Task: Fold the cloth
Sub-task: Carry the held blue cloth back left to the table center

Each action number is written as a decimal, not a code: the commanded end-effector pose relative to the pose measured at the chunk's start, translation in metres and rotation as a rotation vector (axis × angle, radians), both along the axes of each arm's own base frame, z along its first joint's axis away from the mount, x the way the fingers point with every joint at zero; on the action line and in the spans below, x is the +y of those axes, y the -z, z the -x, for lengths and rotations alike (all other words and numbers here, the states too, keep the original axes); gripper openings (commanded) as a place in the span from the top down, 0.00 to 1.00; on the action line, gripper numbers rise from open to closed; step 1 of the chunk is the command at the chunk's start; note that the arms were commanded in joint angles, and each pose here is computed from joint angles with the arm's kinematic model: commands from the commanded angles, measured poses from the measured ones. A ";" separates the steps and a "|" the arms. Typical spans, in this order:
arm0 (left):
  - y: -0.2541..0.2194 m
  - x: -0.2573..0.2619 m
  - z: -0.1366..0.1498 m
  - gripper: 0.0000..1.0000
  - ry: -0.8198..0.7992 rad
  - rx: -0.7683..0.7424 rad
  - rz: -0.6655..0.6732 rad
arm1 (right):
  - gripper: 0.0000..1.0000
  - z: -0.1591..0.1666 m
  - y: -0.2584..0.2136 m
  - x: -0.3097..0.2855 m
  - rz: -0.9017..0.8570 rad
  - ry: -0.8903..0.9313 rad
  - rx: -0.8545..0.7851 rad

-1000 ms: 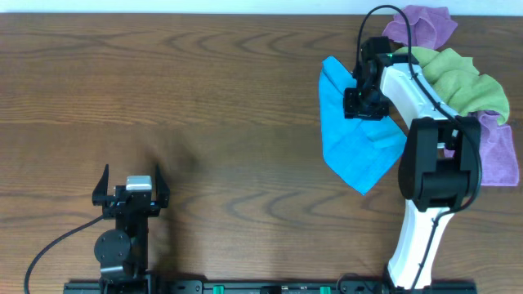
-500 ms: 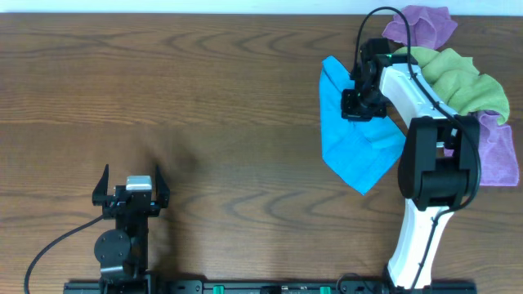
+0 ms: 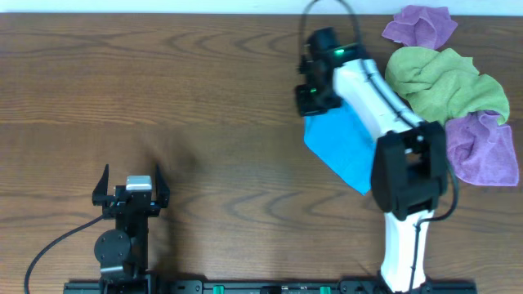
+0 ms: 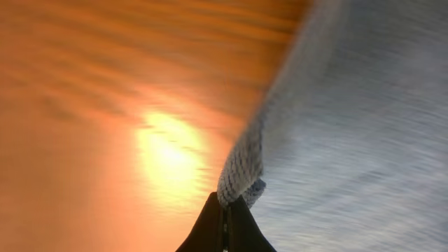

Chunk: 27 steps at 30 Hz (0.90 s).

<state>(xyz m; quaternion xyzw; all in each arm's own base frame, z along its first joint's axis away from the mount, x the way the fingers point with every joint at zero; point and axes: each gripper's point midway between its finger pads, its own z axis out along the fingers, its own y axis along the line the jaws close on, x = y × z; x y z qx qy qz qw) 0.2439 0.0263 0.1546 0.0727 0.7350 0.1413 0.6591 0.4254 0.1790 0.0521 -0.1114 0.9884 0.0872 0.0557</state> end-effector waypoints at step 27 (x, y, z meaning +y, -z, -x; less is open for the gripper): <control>0.019 0.001 0.002 0.05 -0.006 0.070 -0.007 | 0.95 0.118 -0.023 0.180 -0.155 -0.494 0.006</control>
